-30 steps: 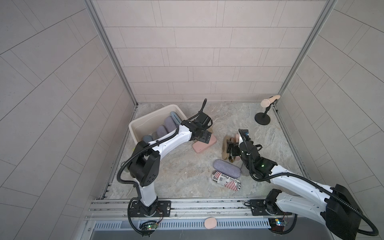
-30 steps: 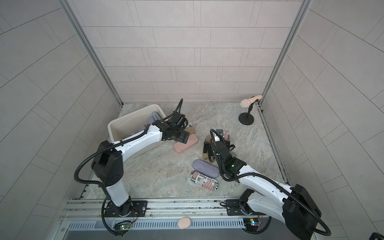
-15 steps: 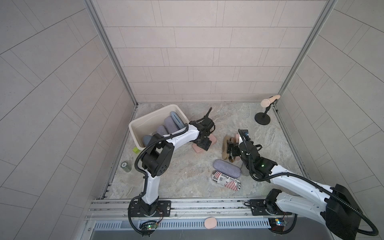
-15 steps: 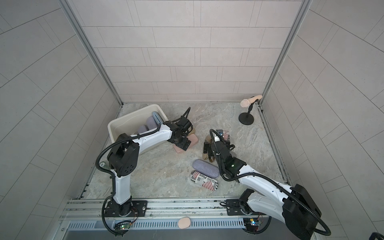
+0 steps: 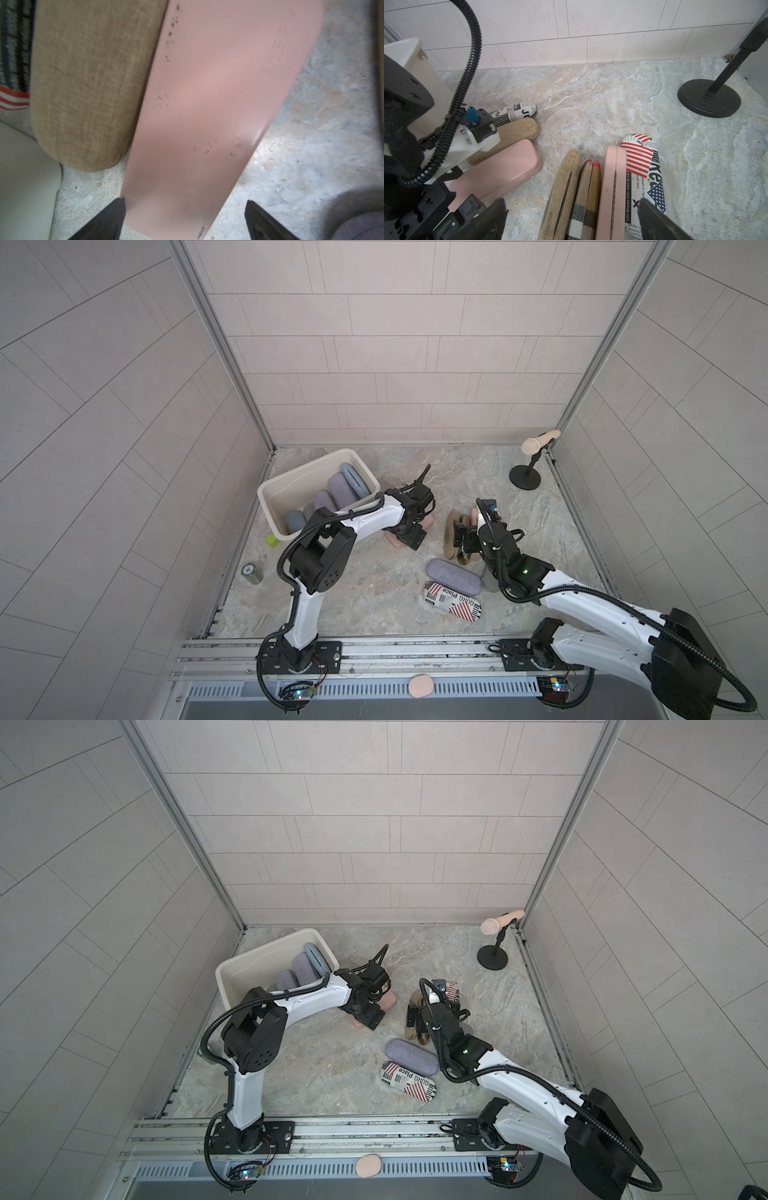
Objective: Put the glasses cases into the storage boxes
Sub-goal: Pick up the glasses case at the center of the board.
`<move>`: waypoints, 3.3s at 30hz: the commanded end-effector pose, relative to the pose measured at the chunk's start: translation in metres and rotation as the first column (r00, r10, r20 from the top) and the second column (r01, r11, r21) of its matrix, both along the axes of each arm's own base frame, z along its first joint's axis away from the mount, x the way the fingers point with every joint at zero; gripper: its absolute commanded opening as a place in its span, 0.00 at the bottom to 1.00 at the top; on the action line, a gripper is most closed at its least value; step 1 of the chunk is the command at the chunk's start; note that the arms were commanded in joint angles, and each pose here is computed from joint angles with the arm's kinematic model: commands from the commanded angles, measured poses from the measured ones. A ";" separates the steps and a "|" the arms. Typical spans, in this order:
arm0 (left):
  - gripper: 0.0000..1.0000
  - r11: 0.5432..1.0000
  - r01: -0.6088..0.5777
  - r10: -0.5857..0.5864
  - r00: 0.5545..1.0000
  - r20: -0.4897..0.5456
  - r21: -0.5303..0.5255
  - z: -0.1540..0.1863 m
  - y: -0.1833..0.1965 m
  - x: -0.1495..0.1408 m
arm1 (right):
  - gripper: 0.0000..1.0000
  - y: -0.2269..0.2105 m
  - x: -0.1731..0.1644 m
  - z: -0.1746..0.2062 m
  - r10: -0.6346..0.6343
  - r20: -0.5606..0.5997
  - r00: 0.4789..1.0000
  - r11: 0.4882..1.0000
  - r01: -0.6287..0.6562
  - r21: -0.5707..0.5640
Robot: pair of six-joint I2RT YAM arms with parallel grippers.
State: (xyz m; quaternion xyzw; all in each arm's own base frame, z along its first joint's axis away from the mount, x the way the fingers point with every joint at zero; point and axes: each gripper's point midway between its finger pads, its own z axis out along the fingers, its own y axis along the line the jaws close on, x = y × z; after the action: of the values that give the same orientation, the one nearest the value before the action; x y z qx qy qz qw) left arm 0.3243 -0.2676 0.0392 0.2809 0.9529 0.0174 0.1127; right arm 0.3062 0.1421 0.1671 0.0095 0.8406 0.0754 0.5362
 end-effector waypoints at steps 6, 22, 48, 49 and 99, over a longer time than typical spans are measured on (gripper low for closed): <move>0.94 1.000 0.004 -0.005 0.999 -0.040 -0.028 0.005 -0.010 -0.025 | 1.00 0.001 0.001 0.004 -0.001 0.005 1.000 1.000 0.001 0.006; 1.00 0.984 -0.173 0.156 0.950 0.269 0.042 0.064 0.021 0.020 | 1.00 -0.004 0.000 0.007 -0.021 0.012 1.000 1.000 0.021 0.000; 1.00 0.986 -0.040 0.032 0.998 0.053 0.159 0.004 0.015 0.011 | 1.00 -0.007 0.000 0.007 -0.037 0.012 0.999 0.999 0.037 -0.005; 1.00 0.986 -0.039 0.031 0.998 0.048 0.164 0.001 0.015 0.011 | 1.00 -0.007 0.000 0.007 -0.035 0.012 0.999 0.999 0.035 -0.007; 1.00 0.998 0.063 -0.062 0.992 -0.111 0.002 -0.018 -0.013 -0.014 | 1.00 -0.009 -0.002 0.012 -0.037 0.025 0.999 0.999 0.037 0.005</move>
State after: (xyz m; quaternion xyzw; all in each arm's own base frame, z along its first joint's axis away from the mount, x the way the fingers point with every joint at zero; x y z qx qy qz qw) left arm 0.3199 -0.2840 0.0316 0.2951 0.9509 0.0125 0.0920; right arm 0.3053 0.1366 0.1721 0.0179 0.8367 0.0684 0.5431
